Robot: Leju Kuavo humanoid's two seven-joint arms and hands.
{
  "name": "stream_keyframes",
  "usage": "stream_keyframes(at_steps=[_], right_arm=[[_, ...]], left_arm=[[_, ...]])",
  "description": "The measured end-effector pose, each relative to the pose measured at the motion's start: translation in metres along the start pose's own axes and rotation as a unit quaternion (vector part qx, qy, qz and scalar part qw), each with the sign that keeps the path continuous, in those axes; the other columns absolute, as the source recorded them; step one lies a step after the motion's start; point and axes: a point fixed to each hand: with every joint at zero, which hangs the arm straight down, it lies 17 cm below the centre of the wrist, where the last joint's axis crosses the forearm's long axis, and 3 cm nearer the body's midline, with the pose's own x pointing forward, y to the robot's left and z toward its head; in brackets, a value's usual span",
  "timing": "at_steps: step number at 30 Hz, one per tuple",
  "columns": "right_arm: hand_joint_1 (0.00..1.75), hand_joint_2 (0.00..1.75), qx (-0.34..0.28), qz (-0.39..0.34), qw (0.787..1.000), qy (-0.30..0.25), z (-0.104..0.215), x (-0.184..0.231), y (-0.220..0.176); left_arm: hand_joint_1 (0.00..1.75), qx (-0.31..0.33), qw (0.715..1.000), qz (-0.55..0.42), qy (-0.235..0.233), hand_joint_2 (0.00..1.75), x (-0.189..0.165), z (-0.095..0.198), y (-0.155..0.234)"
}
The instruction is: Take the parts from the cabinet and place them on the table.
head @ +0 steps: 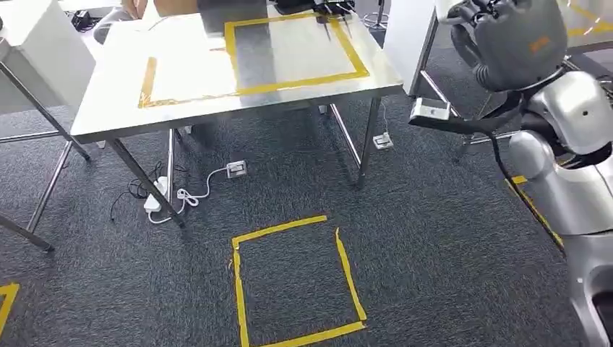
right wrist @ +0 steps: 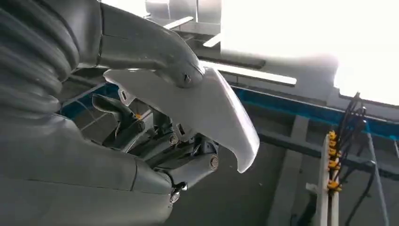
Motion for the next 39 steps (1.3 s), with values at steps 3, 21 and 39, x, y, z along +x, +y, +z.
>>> stream_keyframes(at_steps=[3,21,39], right_arm=[[1.75,1.75,-0.004,-0.005,1.0,-0.004,-0.011,0.002,-0.006],[1.75,1.75,0.001,-0.012,1.0,-0.005,-0.02,0.011,0.006],[1.75,1.75,0.077,-0.028,0.997,0.003,0.062,-0.005,0.049]], left_arm=[[0.0,-0.001,1.0,0.0,-0.001,1.75,0.0,0.0,-0.001],[0.0,-0.011,1.0,-0.005,-0.002,1.75,0.006,-0.001,-0.009],[0.0,-0.044,0.999,-0.017,-0.004,1.75,0.021,0.001,-0.042]])
